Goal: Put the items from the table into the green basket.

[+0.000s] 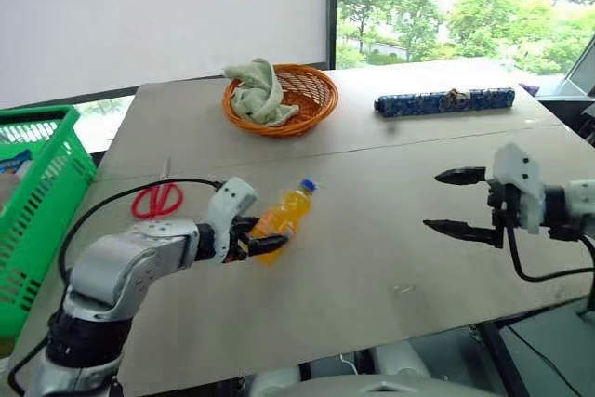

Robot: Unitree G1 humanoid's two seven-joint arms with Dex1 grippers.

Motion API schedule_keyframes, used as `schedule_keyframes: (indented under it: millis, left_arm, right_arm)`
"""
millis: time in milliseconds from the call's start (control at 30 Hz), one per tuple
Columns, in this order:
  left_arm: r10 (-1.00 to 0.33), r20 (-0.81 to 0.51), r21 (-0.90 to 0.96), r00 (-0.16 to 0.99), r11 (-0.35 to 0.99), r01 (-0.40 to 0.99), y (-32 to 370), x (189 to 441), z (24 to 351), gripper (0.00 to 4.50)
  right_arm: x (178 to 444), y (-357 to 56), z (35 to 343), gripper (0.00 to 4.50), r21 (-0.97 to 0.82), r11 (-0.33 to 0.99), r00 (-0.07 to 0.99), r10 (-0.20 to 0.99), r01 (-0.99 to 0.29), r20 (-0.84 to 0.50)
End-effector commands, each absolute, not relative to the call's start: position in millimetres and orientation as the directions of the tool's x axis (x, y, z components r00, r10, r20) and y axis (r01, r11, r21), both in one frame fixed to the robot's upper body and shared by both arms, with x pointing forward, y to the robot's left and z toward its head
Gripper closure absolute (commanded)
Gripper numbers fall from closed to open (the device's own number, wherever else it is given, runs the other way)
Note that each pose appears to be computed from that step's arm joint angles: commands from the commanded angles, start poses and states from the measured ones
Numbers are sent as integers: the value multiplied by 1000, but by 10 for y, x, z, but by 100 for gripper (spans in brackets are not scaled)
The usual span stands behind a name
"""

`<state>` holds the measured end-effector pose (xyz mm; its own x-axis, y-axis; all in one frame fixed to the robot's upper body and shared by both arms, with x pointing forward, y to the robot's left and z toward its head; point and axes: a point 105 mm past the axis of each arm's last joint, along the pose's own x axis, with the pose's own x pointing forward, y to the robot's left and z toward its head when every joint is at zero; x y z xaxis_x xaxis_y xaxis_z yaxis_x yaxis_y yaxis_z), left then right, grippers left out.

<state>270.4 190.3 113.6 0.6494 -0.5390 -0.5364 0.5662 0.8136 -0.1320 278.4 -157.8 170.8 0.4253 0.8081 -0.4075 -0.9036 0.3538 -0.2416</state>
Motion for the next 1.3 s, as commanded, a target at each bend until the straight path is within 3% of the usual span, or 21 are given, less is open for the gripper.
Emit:
schedule_keyframes:
  millis: [33,167,300,400,533,633,833,867,900,1100,1200,1300]
  left_arm:
    - [-470,-313,7,825,868,497,2073,2864,1721,153]
    - [-339,-146,57,930,935,349,2350,2981,2088,153]
    - [57,47,136,997,989,-63,3197,3117,2638,153]
    - [202,119,286,972,930,-229,3627,3105,2928,153]
    - [270,116,515,956,806,-291,4065,3205,3093,153]
    - [300,115,589,947,747,-308,4345,3289,3169,153]
    - [527,37,642,849,638,-424,4921,3190,3010,153]
    - [547,7,630,837,647,-429,4972,3163,2957,50]
    - [545,25,619,838,650,-441,4969,3169,2992,5]
    - [401,206,562,893,698,-443,4599,3439,3386,2]
    - [168,289,459,942,839,-291,4090,3711,3492,2]
    - [-38,212,294,976,955,-26,3617,3882,3325,2]
  right_arm:
    - [3003,-1478,1793,0,-292,334,427,829,-896,-361]
    - [3135,-1173,2022,0,-300,267,346,904,-916,-251]
    - [3006,-537,2548,0,-295,104,119,992,-950,-34]
    - [2897,-249,2811,0,-325,28,15,999,-945,45]
    - [2846,-35,3041,0,-349,2,-33,995,-937,95]
    - [2824,15,3066,0,-375,-6,-44,995,-927,93]
    - [2817,-22,3026,0,-378,16,-17,996,-926,83]
    - [2819,-29,3020,0,-377,21,-11,997,-926,82]
    - [2829,-46,3004,0,-377,29,0,997,-926,76]
    - [2894,-163,2921,0,-367,81,67,997,-927,50]
    - [2967,-270,2818,0,-351,131,131,991,-927,24]
    - [3021,-389,2719,0,-340,176,188,982,-924,-4]
